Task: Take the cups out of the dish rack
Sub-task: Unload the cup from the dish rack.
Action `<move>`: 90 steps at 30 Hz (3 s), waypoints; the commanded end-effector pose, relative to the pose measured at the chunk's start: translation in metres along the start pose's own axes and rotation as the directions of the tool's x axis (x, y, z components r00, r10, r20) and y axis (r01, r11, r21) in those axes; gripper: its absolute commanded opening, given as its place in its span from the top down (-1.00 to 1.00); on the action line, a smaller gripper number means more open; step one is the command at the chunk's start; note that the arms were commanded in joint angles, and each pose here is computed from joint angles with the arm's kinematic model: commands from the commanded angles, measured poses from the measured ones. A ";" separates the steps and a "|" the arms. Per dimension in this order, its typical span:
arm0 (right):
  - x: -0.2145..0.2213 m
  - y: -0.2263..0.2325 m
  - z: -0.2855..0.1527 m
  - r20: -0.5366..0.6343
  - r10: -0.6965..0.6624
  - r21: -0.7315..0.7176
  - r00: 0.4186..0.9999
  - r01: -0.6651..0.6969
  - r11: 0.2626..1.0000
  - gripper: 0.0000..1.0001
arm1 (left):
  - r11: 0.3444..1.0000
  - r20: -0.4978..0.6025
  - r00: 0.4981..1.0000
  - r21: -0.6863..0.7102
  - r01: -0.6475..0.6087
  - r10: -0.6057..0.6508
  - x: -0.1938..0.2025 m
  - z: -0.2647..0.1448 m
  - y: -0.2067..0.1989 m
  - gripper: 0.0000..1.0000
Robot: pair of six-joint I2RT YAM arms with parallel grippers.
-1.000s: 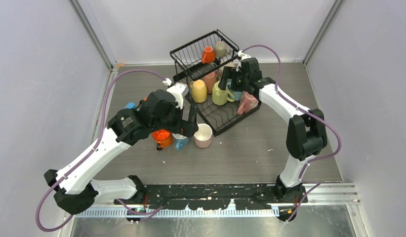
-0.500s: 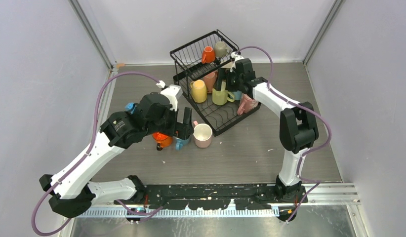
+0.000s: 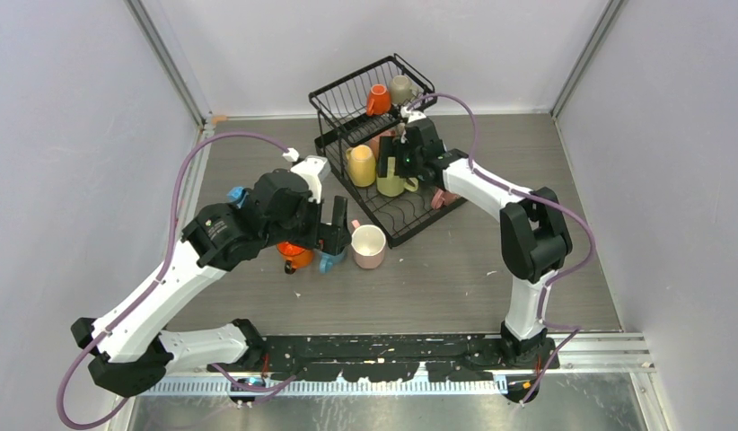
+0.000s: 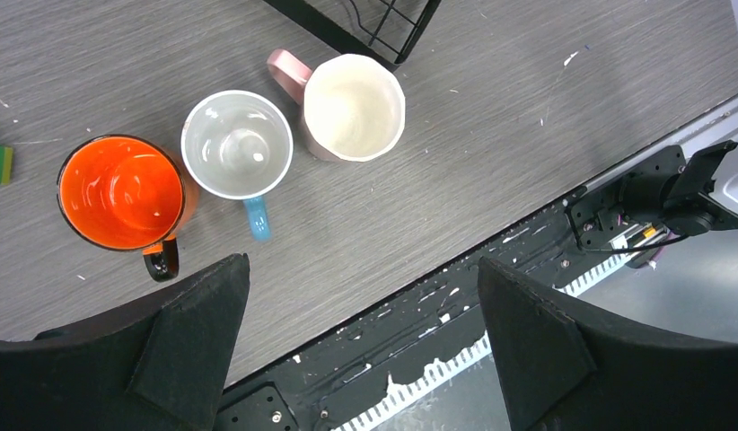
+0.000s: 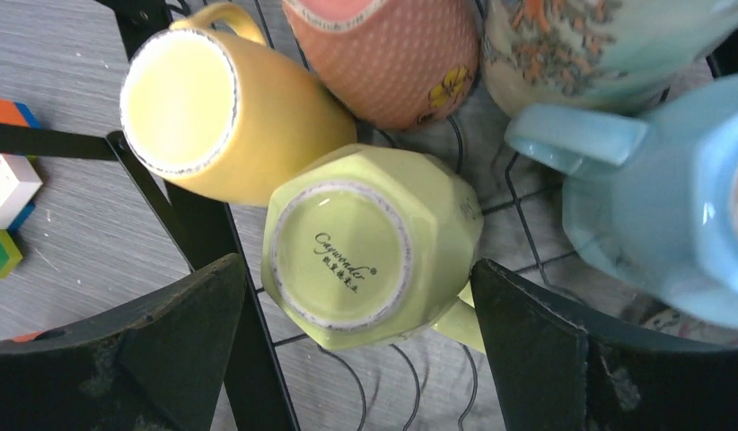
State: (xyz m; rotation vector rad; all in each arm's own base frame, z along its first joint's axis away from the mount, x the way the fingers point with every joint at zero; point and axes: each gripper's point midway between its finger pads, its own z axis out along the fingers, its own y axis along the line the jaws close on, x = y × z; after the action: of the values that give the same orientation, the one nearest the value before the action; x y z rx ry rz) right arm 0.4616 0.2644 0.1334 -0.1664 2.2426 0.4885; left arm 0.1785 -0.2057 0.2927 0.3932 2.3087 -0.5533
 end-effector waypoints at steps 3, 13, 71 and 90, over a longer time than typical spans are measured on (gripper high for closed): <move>-0.010 -0.006 -0.029 0.069 0.056 0.111 0.996 -0.063 0.992 -1.00 | 1.000 0.014 1.000 -0.001 0.009 -0.009 -0.003 0.003 0.000 -0.99; -0.015 0.000 -0.011 0.077 -0.060 0.067 0.995 0.055 0.996 -1.00 | 1.000 0.003 1.000 0.007 0.005 -0.005 -0.002 0.007 -0.002 -0.99; -0.038 0.009 -0.084 0.107 0.184 0.072 0.977 -0.193 0.979 0.26 | 0.992 0.061 0.991 0.050 0.118 -0.121 -0.023 0.054 -0.013 -0.99; -0.059 0.025 -0.113 0.090 0.275 0.017 0.957 -0.277 0.961 0.33 | 0.952 0.098 0.954 0.148 0.267 -0.283 -0.037 0.079 -0.006 -0.99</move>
State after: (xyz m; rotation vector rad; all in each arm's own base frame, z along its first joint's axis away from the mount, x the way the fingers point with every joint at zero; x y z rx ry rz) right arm 0.4055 0.2311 0.1642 0.1391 2.3901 0.4271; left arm 0.2355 -0.2455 0.2489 0.1223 2.3285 -0.7606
